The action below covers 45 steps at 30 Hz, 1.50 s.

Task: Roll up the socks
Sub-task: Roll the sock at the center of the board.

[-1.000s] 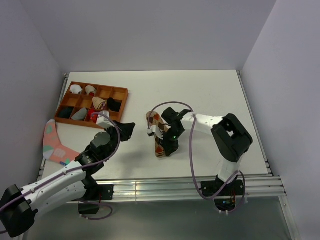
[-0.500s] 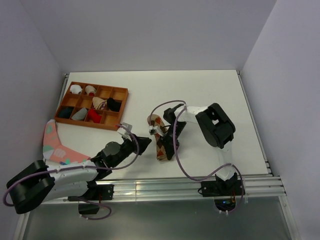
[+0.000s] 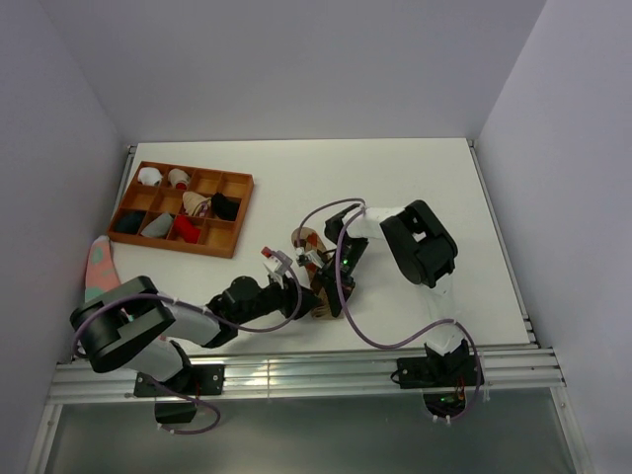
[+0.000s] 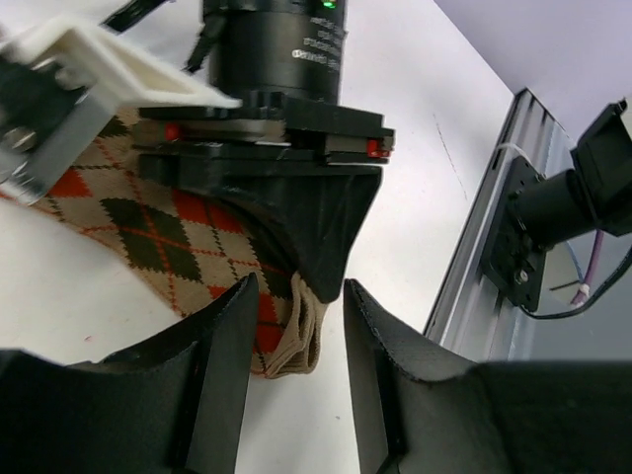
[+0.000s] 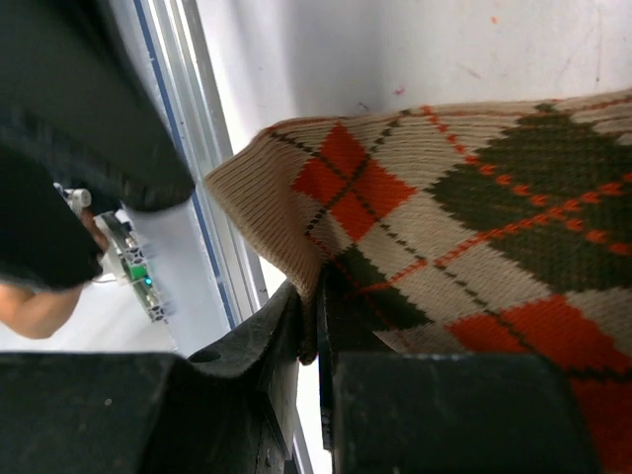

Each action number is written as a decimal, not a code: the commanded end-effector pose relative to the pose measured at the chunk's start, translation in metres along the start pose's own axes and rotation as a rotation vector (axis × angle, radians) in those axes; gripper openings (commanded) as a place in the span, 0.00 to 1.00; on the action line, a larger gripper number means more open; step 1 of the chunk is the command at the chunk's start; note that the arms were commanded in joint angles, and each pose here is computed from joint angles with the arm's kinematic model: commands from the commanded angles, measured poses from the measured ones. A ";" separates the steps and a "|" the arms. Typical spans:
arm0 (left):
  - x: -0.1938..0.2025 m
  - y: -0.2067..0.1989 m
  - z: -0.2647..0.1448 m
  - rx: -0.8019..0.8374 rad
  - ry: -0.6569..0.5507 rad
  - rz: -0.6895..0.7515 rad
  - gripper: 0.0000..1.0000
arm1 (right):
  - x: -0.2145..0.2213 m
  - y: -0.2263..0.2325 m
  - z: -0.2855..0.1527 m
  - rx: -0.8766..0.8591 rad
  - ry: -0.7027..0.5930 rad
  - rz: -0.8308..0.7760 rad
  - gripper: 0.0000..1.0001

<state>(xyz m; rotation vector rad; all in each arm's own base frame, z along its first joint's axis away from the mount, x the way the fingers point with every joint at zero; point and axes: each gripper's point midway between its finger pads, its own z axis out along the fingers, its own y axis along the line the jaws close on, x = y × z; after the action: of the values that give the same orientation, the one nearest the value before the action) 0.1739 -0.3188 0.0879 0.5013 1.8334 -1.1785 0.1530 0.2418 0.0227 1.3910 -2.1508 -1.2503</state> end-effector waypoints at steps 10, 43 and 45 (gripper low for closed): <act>0.006 -0.022 0.017 0.147 0.028 0.024 0.47 | -0.006 0.003 -0.005 -0.010 -0.019 0.036 0.14; 0.048 -0.006 0.019 0.117 0.130 -0.029 0.46 | -0.010 -0.002 -0.012 -0.006 -0.057 0.064 0.11; 0.049 -0.007 0.020 0.115 0.133 -0.029 0.46 | -0.010 -0.002 -0.013 -0.006 -0.058 0.066 0.11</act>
<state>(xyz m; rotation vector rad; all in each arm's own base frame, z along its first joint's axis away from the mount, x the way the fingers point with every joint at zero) 0.1498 -0.3399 0.0450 0.6245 1.9190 -1.3094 0.1577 0.2374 0.0215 1.2823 -2.1956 -1.2378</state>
